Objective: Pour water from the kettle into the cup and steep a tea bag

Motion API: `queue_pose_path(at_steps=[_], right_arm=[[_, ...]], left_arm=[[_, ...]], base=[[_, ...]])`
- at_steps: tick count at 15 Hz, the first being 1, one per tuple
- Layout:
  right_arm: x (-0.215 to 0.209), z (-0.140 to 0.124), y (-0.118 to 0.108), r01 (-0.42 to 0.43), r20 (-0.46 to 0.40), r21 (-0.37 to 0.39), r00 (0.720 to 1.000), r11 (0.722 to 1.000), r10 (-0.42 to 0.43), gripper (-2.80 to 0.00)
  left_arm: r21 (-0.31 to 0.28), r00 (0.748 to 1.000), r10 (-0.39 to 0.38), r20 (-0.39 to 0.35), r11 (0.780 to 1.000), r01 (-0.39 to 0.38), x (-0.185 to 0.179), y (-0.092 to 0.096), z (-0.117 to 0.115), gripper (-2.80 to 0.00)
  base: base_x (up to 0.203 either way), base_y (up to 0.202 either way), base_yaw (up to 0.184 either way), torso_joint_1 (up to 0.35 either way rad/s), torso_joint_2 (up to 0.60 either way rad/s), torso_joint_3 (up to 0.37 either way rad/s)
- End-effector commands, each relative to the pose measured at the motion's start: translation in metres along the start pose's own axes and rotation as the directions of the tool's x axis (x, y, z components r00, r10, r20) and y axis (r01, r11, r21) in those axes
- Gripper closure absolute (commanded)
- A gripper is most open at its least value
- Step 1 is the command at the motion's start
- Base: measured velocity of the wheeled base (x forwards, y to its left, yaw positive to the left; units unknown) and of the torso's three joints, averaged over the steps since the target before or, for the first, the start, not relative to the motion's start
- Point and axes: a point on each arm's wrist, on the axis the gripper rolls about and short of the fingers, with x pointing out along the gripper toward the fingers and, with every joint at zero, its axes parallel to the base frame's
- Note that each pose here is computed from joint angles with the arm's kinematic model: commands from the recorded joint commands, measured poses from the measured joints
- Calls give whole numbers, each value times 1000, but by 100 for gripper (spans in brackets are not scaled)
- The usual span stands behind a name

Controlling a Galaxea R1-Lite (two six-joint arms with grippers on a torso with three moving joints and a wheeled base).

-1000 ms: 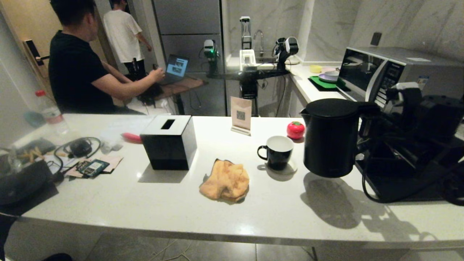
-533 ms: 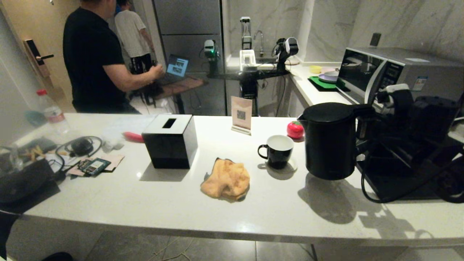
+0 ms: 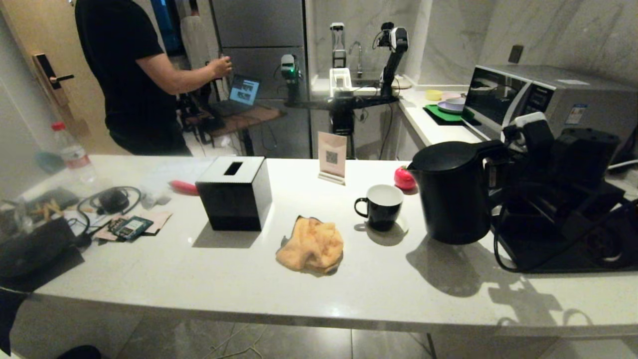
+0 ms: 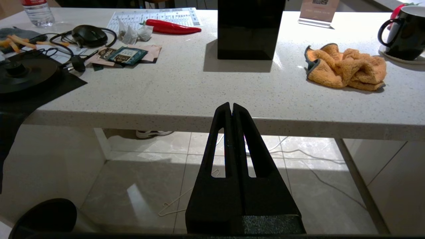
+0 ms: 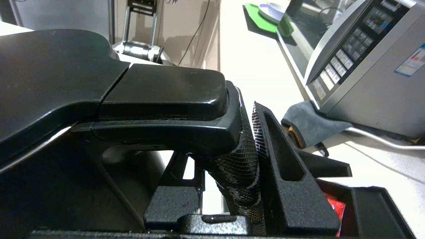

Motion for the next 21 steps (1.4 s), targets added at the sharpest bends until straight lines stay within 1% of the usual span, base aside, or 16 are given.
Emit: queue_pose_path(at_steps=[1, 6, 9, 13, 21], right_arm=[[4, 0, 1, 2, 3, -16, 1000, 1000, -2, 0], [17, 5, 5, -1, 15, -48, 1000, 999, 2, 0], [24, 7, 9, -3, 19, -93, 1000, 996, 5, 0], [30, 6, 10, 1, 22, -131, 1000, 991, 2, 0], [47, 5, 15, 9, 41, -229, 999, 973, 0, 0]], left_arm=[[0, 1000, 0, -1, 1000, 0, 0, 0, 0, 0], [0, 1000, 0, -1, 1000, 0, 0, 0, 0, 0], [0, 1000, 0, -1, 1000, 0, 0, 0, 0, 0], [0, 1000, 0, -1, 1000, 0, 0, 0, 0, 0], [0, 1000, 0, -1, 1000, 0, 0, 0, 0, 0]], base=[[0, 0, 0, 0, 0, 0], [0, 0, 0, 0, 0, 0], [0, 0, 0, 0, 0, 0], [0, 0, 0, 0, 0, 0], [0, 0, 0, 0, 0, 0]])
